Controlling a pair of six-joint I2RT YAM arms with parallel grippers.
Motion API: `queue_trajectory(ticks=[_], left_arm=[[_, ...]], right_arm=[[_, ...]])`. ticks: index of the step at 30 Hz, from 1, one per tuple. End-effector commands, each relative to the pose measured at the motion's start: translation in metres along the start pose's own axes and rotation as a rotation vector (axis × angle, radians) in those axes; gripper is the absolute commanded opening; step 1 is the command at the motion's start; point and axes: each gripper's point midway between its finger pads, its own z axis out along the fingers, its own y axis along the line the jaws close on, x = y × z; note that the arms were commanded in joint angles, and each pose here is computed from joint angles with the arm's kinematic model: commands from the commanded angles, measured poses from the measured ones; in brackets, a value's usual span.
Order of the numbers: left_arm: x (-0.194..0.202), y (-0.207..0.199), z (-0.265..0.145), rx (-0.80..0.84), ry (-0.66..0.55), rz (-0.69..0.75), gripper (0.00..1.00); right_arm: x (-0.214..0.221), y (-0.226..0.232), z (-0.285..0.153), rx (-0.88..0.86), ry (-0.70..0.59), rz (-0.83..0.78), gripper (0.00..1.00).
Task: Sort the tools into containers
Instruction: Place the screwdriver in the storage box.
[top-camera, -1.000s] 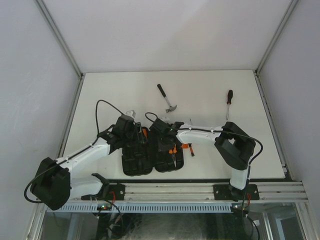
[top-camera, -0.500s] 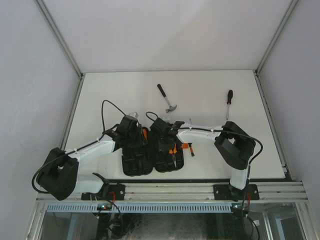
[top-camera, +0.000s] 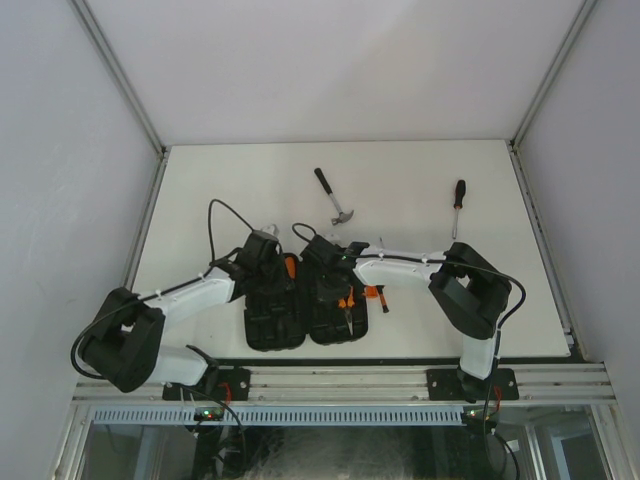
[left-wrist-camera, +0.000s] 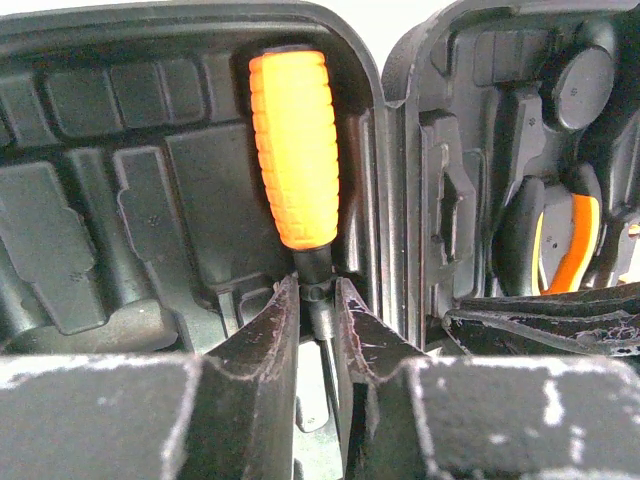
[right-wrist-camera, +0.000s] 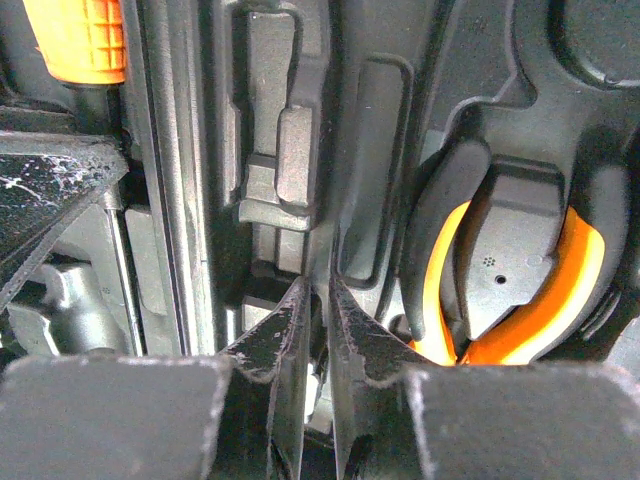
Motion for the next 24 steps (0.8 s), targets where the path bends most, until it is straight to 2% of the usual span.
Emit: queue_trajectory(ticks=[1, 6, 11, 18, 24], left_arm=[[-0.01, 0.004, 0.005, -0.043, -0.04, 0.016, 0.15], [-0.018, 0.001, 0.006, -0.046, -0.057, 0.016, 0.1], [-0.024, -0.007, 0.007, -0.025, -0.065, 0.023, 0.11], [-0.032, -0.018, -0.011, 0.045, -0.115, 0.064, 0.28], [-0.044, -0.031, -0.036, 0.113, -0.178, 0.084, 0.38]], right_arm=[[0.002, -0.002, 0.0, 0.005, 0.01, -0.012, 0.11], [0.003, -0.004, 0.001, 0.01, 0.015, -0.022, 0.1], [0.004, -0.004, 0.001, 0.009, 0.016, -0.028, 0.09], [-0.004, 0.003, -0.003, -0.034, 0.0, -0.022, 0.1], [-0.015, 0.01, -0.008, -0.085, -0.017, 0.003, 0.13]])
